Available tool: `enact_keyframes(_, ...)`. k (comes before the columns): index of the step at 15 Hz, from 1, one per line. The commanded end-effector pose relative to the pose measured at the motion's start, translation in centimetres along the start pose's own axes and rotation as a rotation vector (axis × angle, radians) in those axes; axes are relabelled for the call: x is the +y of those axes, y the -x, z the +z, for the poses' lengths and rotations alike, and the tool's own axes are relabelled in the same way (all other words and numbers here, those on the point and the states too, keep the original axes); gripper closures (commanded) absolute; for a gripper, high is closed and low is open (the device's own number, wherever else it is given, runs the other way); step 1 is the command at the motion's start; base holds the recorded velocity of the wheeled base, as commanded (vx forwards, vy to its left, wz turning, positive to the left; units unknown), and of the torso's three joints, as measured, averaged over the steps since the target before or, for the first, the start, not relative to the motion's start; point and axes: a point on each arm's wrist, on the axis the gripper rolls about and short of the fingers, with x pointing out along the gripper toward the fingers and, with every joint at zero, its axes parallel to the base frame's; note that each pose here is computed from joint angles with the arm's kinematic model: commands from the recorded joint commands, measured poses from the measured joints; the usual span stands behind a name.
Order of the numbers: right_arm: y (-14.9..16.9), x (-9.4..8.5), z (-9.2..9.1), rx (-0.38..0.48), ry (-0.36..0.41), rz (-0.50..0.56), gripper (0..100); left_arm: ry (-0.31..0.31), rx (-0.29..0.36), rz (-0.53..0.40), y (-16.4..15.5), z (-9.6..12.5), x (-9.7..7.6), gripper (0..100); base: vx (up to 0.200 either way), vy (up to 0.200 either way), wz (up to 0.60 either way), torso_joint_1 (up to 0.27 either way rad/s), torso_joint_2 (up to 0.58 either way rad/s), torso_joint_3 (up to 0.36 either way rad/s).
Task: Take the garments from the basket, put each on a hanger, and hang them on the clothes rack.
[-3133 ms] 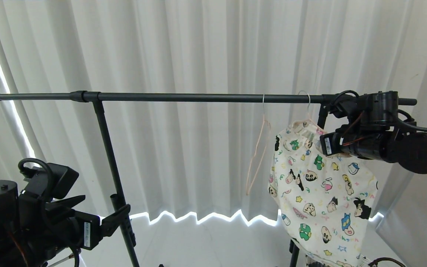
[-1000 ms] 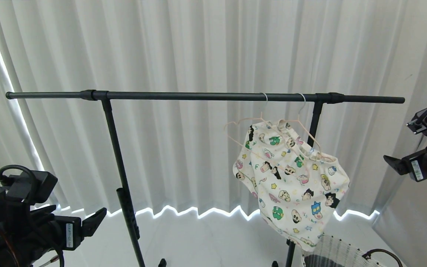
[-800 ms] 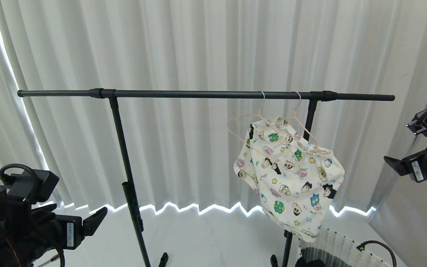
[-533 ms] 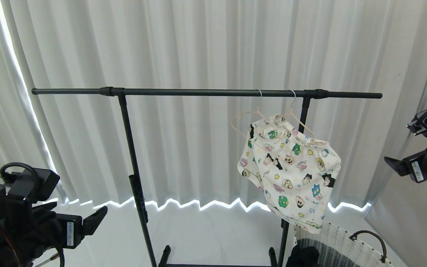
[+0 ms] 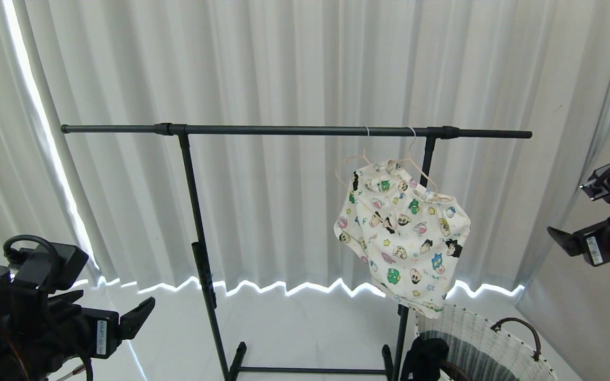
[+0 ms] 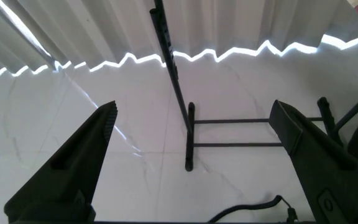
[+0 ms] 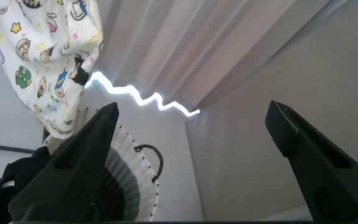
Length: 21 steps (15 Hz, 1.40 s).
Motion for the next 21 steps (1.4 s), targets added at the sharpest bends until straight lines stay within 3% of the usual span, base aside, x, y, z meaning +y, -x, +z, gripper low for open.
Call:
enact_keyframes(1,-0.06,0.06,-0.08,0.001,0.001,0.001,0,0.001,-0.002,0.001,0.01,0.04,0.01,0,0.0,0.0,0.0,0.0,0.0,0.0)
enact_keyframes(15,0.54,-0.11,0.12,-0.024,0.009,-0.009,0,0.003,-0.037,0.007,0.58,0.39,0.12,0,0.0,0.0,0.0,-0.172,0.41,0.236)
enact_keyframes(21,0.36,0.24,-0.53,0.001,0.011,0.005,0,-0.035,-0.046,-0.023,0.64,0.54,-0.38,0,0.0,0.0,0.0,-0.157,0.46,0.299)
